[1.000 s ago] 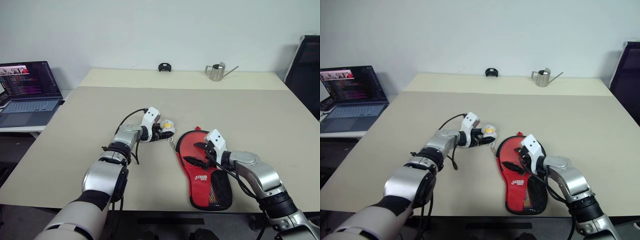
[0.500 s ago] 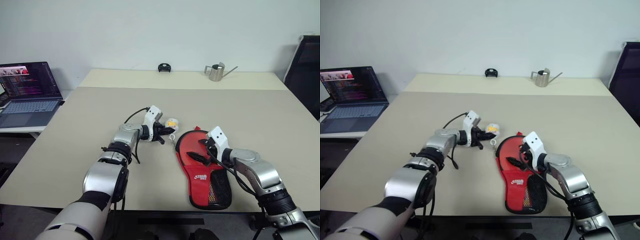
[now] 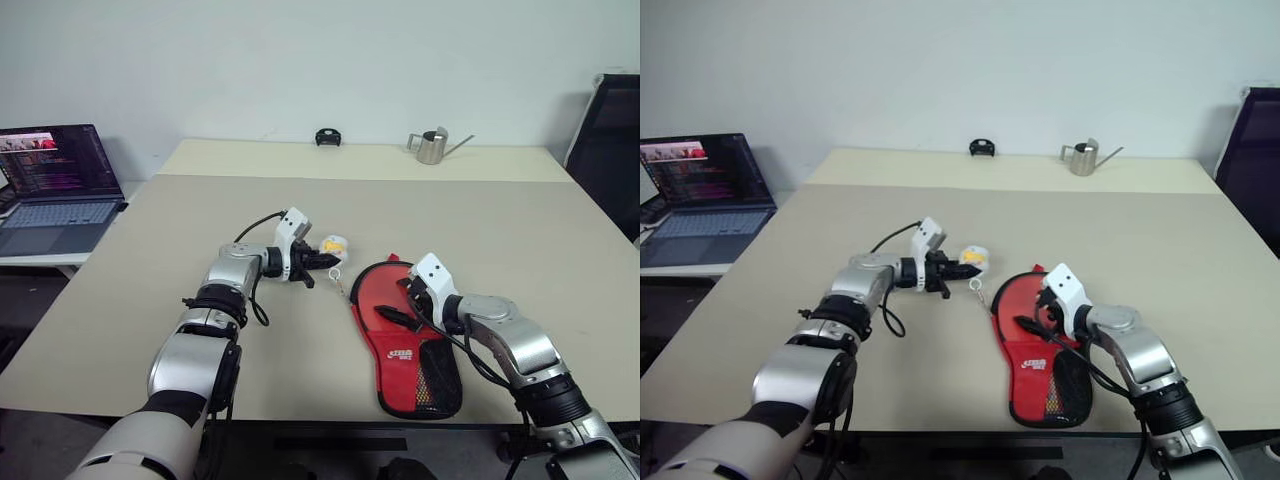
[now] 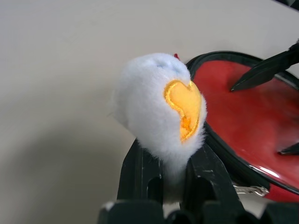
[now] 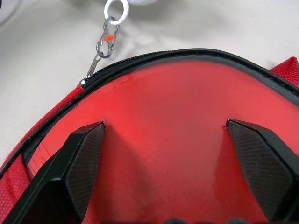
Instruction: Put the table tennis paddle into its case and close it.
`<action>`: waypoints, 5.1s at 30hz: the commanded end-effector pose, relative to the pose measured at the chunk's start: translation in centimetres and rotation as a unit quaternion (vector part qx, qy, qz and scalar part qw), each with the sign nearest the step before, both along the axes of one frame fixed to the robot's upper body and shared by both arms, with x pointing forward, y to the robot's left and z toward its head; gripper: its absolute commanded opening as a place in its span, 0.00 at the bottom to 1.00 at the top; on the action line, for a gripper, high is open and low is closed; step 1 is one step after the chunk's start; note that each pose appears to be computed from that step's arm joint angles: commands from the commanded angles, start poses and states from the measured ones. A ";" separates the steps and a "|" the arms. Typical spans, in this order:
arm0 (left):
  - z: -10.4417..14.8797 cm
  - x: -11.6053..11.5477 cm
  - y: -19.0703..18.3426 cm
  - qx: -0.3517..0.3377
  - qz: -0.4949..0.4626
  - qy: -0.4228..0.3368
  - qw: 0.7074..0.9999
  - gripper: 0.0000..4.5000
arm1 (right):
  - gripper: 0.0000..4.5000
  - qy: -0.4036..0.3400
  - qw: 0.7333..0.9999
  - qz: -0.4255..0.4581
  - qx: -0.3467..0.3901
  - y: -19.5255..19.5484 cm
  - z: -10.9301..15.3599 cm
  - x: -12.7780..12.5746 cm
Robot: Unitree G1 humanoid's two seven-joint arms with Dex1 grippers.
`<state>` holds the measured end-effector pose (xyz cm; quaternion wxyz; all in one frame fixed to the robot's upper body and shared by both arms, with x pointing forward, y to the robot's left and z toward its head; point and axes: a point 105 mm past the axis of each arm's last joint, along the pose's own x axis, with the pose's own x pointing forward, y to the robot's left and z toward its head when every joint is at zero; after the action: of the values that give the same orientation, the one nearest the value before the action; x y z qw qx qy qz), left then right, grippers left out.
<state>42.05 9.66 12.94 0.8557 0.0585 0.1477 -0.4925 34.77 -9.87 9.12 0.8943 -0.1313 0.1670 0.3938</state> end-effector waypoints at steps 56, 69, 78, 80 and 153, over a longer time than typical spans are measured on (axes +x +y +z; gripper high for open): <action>6.3 4.2 -9.7 0.162 0.115 -0.288 0.937 0.02 | 1.00 0.108 0.992 -0.062 -0.004 2.0 -6.3 -5.4; 5.4 3.3 -12.8 0.194 0.101 -0.307 0.926 0.02 | 1.00 0.113 0.990 -0.085 0.001 2.1 -6.5 -6.3; 3.5 3.4 -11.9 0.225 0.109 -0.280 0.927 0.02 | 1.00 0.117 0.989 -0.093 0.003 2.1 -6.8 -6.7; 2.6 3.1 -12.1 0.225 0.098 -0.263 0.933 0.02 | 1.00 0.117 0.989 -0.093 0.004 2.2 -6.9 -6.7; 0.4 -7.8 -10.0 0.027 -0.230 -0.149 0.961 0.99 | 1.00 -0.026 0.999 0.004 0.037 -9.4 11.0 -8.0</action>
<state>34.14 0.62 12.74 0.7341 0.1748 0.0296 -0.6555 26.98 -18.98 18.71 0.8973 -0.1002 0.1494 0.4032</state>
